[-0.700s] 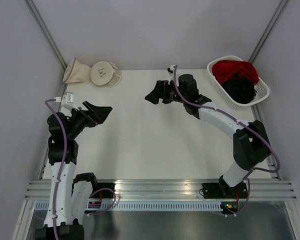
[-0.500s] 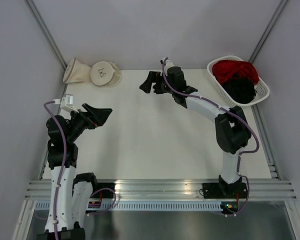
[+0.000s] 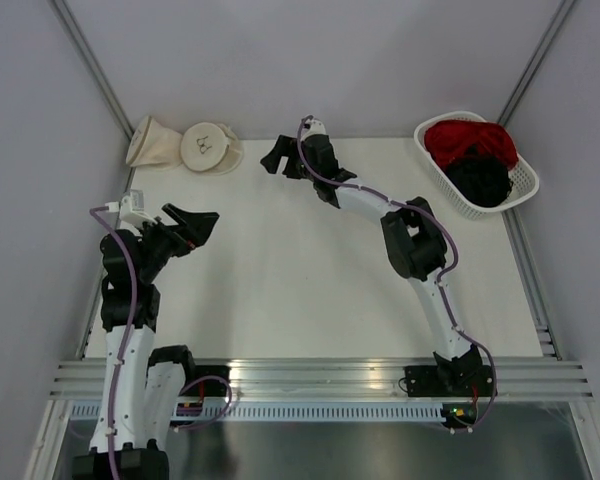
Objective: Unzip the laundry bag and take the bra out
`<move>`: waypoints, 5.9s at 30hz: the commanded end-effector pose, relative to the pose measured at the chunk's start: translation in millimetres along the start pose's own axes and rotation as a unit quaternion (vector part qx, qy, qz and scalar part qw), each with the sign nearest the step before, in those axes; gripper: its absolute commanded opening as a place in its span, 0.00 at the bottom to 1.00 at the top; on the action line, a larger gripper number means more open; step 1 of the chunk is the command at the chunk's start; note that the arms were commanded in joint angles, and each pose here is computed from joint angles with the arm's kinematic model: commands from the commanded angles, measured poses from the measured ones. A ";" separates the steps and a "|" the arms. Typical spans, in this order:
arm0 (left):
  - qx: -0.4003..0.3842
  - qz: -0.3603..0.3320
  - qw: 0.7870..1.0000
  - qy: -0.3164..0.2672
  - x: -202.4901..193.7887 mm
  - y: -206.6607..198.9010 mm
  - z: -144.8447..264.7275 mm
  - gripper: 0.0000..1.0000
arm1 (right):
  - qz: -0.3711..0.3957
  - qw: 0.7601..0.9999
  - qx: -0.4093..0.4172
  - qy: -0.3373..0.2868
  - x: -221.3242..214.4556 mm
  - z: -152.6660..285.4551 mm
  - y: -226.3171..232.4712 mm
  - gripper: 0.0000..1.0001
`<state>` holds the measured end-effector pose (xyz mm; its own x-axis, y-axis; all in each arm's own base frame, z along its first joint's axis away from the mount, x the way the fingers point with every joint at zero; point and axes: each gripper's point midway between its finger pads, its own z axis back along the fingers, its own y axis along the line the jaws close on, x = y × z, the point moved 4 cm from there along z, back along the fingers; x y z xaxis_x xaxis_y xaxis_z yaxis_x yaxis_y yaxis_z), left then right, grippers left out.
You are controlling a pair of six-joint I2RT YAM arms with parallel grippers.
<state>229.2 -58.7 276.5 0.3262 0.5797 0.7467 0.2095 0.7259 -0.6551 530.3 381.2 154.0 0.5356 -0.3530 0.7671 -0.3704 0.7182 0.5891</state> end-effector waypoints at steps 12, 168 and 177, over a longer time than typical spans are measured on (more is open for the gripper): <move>0.165 0.159 0.970 -0.083 46.0 135.9 -168.8 1.00 | 0.092 0.993 -0.002 -0.074 39.1 140.1 38.2 0.98; -0.030 0.258 0.953 0.157 -209.8 -33.1 -86.1 0.71 | -0.151 0.961 -0.159 0.171 -172.4 296.2 -52.3 0.00; 0.052 0.238 0.944 0.223 -220.4 -23.0 -66.1 0.65 | -0.149 0.960 -0.168 0.170 -175.6 294.0 -57.8 0.00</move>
<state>220.2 -230.4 104.7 0.7183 0.6525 0.2416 -0.1259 0.4634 -0.8772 237.6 228.0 70.1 0.8082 -0.4045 0.4280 0.0584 0.7782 0.6253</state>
